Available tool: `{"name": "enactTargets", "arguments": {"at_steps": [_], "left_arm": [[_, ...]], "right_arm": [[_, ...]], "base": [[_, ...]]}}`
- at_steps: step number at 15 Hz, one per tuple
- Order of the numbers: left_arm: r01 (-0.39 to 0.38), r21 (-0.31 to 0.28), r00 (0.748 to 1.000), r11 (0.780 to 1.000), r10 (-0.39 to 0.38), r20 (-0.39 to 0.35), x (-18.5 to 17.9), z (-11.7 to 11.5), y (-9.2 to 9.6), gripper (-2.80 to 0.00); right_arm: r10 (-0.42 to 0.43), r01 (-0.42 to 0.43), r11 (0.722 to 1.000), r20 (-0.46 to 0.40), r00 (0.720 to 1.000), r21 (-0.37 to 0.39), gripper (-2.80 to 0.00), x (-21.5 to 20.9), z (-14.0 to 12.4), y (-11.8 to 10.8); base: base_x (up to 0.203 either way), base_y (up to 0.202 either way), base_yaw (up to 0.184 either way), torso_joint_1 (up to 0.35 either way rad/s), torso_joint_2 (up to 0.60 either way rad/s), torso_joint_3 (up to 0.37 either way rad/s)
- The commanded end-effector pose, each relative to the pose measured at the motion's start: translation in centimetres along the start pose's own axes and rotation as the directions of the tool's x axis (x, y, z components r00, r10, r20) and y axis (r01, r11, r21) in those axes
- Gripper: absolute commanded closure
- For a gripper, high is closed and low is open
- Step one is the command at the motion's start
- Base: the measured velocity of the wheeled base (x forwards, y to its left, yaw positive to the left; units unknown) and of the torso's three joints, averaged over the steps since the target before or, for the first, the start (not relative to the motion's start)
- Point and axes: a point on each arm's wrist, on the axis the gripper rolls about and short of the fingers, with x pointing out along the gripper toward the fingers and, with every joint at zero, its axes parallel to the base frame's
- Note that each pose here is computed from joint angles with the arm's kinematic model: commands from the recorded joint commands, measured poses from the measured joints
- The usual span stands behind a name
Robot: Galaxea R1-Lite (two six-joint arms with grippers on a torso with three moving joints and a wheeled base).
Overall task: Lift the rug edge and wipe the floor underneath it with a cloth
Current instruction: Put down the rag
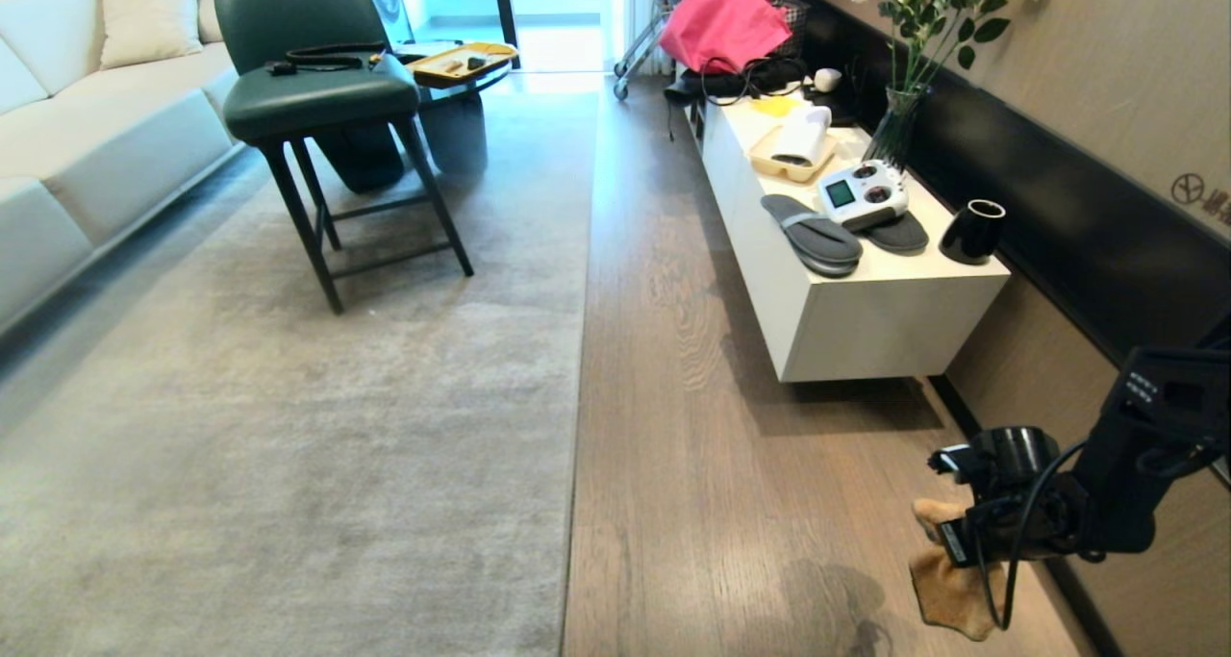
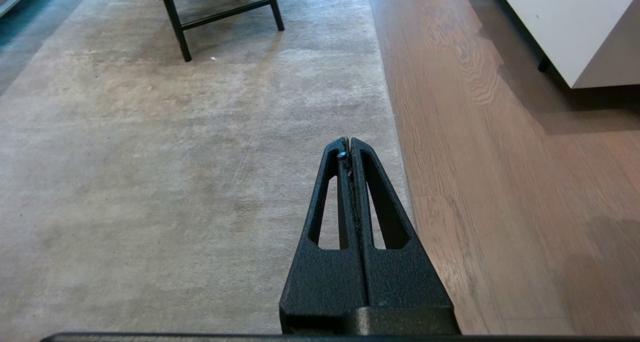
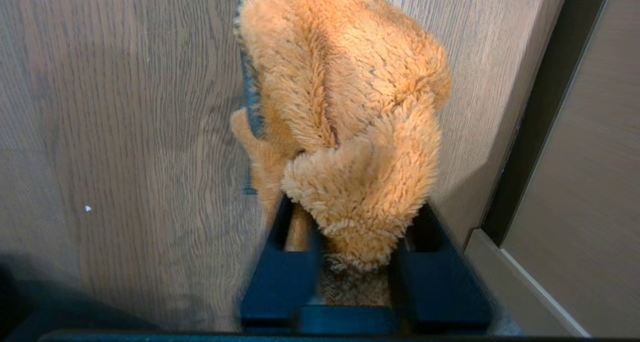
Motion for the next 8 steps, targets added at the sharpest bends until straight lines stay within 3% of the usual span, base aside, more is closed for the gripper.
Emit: {"name": "enactTargets", "arguments": {"at_steps": [1, 8], "left_arm": [[-0.001, 0.0, 1.0, 1.0, 0.001, 0.0, 0.0, 0.0, 0.0, 0.0], [0.0, 0.0, 1.0, 1.0, 0.0, 0.0, 0.0, 0.0, 0.0, 0.0]], "right_arm": [[-0.001, 0.001, 1.0, 0.008, 1.0, -0.001, -2.8, -0.09, 0.13, -0.05], [0.0, 0.0, 1.0, -0.003, 1.0, -0.003, -2.8, -0.39, -0.43, 0.15]], "base": [[0.0, 0.0, 0.0, 0.0, 0.0, 0.0], [0.0, 0.0, 0.0, 0.0, 0.0, 0.0]]}}
